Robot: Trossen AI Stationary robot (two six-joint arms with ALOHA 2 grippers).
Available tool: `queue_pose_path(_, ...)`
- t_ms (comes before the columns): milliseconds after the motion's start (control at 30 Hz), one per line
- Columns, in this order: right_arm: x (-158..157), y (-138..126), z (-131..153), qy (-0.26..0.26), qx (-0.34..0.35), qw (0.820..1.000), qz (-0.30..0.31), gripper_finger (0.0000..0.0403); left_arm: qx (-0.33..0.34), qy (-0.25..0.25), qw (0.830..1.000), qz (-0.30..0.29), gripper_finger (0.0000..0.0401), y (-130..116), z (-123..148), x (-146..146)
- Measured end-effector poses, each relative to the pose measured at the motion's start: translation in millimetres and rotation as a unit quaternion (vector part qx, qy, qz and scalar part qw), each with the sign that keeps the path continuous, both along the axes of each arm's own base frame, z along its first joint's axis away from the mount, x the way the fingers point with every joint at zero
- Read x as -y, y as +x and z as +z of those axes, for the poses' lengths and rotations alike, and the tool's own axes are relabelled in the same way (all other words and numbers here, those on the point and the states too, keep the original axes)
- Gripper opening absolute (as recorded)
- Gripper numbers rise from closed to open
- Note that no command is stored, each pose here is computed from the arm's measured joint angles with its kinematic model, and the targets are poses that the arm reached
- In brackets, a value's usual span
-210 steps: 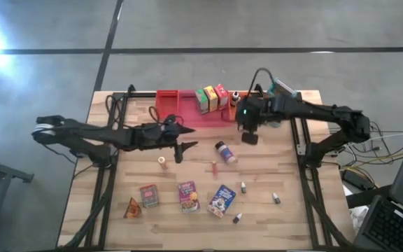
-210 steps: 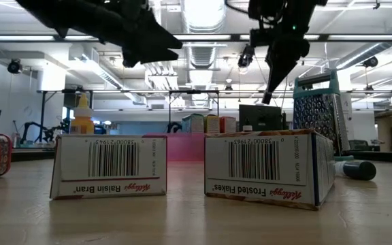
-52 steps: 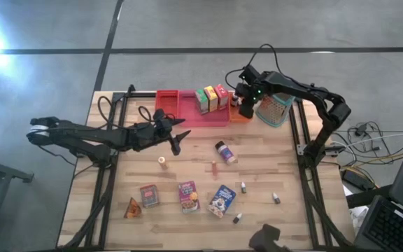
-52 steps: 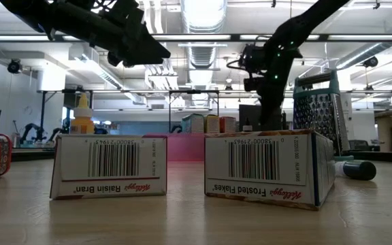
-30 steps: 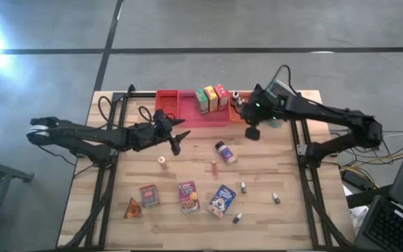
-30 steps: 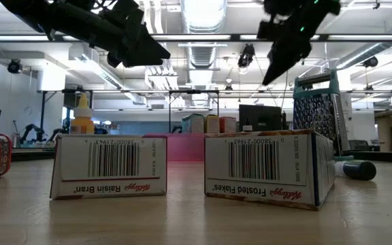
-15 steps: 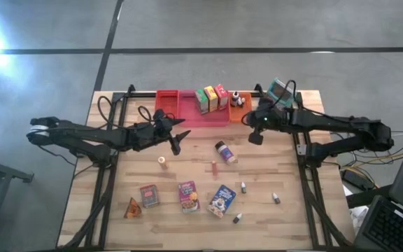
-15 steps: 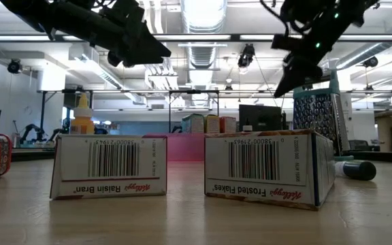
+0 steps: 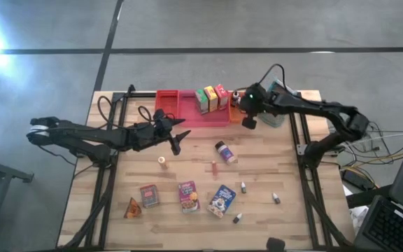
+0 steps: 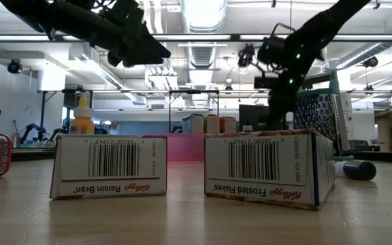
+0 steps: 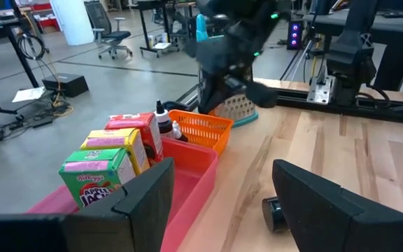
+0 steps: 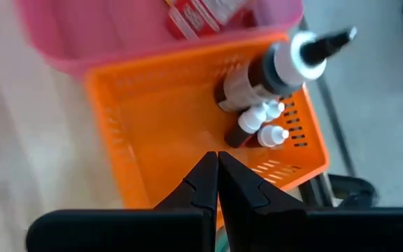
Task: Pick & Place Kitchen Items
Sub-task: Put the red food coloring bottle into the orange bin
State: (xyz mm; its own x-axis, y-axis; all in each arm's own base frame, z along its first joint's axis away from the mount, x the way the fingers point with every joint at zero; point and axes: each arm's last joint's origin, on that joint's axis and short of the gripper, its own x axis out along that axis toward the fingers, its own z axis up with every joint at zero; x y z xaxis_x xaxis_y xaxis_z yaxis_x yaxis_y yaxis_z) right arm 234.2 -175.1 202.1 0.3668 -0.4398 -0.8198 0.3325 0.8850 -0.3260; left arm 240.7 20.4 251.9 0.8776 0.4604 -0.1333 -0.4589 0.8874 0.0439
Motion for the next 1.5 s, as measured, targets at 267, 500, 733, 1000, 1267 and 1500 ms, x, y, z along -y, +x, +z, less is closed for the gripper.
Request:
queue_pose_path(267,38,6,-19,0.053,0.005,0.997,-0.060,0.0008,-0.004,0.005,1.000,0.005,0.0247,0,0,-3)
queue_pose_path(500,48,19,-24,0.071,-0.002,0.995,-0.064,0.0008,-0.009,0.005,1.000,0.014,0.0248,-1,-1,-7)
queue_pose_path(733,43,13,-38,0.082,-0.008,0.994,-0.075,0.0008,-0.025,0.002,1.000,0.014,0.0247,-2,-4,-7)
queue_pose_path(1000,42,12,-44,0.072,0.006,0.994,-0.083,0.0008,-0.020,-0.005,1.000,0.015,0.0247,-2,-4,-7)
queue_pose_path(1267,41,11,-45,0.072,0.004,0.994,-0.080,0.0008,-0.018,-0.007,1.000,0.016,0.0248,-2,-4,-7)
queue_pose_path(1500,42,11,-45,0.069,0.003,0.995,-0.076,0.0008,-0.018,-0.007,1.000,0.016,0.0248,-2,-4,-7)
